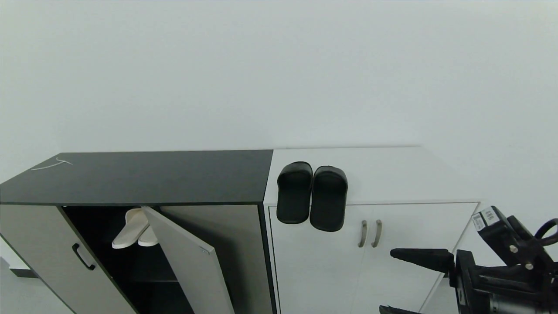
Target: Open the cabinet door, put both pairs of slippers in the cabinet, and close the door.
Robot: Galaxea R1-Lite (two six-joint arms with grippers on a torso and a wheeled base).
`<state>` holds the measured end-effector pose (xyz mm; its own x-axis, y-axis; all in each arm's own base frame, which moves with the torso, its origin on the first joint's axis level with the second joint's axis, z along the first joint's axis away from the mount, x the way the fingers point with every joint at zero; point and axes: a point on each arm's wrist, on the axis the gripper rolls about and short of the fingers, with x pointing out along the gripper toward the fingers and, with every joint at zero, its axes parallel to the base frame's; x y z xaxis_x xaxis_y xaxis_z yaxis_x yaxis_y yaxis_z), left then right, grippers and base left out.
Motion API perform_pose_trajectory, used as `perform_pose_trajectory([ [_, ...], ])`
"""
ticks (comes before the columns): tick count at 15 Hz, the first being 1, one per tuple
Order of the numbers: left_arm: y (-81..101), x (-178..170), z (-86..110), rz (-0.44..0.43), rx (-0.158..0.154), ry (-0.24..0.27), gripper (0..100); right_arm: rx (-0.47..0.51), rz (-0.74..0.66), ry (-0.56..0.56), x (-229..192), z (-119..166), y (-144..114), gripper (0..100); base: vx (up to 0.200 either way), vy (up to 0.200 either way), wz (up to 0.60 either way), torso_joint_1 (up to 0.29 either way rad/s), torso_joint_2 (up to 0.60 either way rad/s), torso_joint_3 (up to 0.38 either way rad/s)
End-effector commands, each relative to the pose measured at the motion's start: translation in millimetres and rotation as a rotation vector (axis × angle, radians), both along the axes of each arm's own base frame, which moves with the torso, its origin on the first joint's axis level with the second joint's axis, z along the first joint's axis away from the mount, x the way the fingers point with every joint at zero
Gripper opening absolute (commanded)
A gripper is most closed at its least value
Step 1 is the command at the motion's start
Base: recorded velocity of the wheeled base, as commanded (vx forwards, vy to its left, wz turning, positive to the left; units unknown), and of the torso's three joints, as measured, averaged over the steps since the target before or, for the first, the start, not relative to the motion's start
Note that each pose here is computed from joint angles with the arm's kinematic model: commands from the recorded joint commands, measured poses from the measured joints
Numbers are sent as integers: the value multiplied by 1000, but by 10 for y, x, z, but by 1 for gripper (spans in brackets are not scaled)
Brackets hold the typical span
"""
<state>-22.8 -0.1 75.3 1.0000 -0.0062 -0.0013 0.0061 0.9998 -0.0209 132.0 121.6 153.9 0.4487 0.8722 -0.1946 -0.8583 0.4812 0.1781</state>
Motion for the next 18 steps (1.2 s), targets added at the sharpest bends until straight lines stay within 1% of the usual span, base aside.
perform_pose_trajectory([
  [1, 0, 1, 0, 0, 1, 2, 0, -11, -4, 9, 15, -29, 11, 100, 0, 0, 0, 290, -623, -320],
  [3, 0, 1, 2, 0, -1, 0, 0, -23, -21, 21, 35, -59, 23, 100, 0, 0, 0, 237, -496, -256],
  [5, 0, 1, 2, 0, -1, 0, 0, -35, -142, -4, 130, -13, 96, 100, 0, 0, 0, 98, -210, -102],
  [6, 0, 1, 0, -2, 1, 2, 0, -40, -198, -17, 173, 20, 205, 100, 0, 0, 0, 0, 0, 0],
  [8, 0, 1, 0, -2, 1, 2, 0, -47, -376, 0, 308, 16, 698, 100, 0, 0, 0, 0, 0, 0],
  [9, 0, 1, 0, 0, 1, 2, 0, -31, -424, 5, 360, 24, 889, 100, 0, 0, 0, 0, 0, 0],
  [10, 0, 1, 0, 0, 1, 2, 0, -35, -536, -7, 502, -52, 1299, 100, 0, 0, 0, 0, 0, 0],
  [11, 0, 1, 0, 0, 1, 2, 0, -58, -607, -19, 638, -163, 1498, 100, 0, 0, 0, 0, 0, 0],
  [12, 0, 1, 0, 0, 1, 2, 0, -73, -683, -32, 779, -267, 1652, 100, 0, 200, 0, 7, 7, 2],
  [13, 0, 1, 0, 0, 1, 2, 0, -87, -760, -45, 909, -359, 1748, 100, 0, 200, 0, 2, -2, -7],
  [14, 0, 1, 0, 0, 1, 2, 0, -89, -786, -50, 977, -398, 1799, 100, 0, 200, 0, 7, -2, 2],
  [16, 0, 1, 2, 0, 2, 0, 0, -91, -798, -49, 1059, -475, 1892, 100, 0, 0, 0, 0, 0, 0],
  [18, 0, 1, 0, 0, 2, 2, 0, -115, -851, -53, 1154, -581, 1897, 100, 0, 0, 0, 0, 0, 0],
])
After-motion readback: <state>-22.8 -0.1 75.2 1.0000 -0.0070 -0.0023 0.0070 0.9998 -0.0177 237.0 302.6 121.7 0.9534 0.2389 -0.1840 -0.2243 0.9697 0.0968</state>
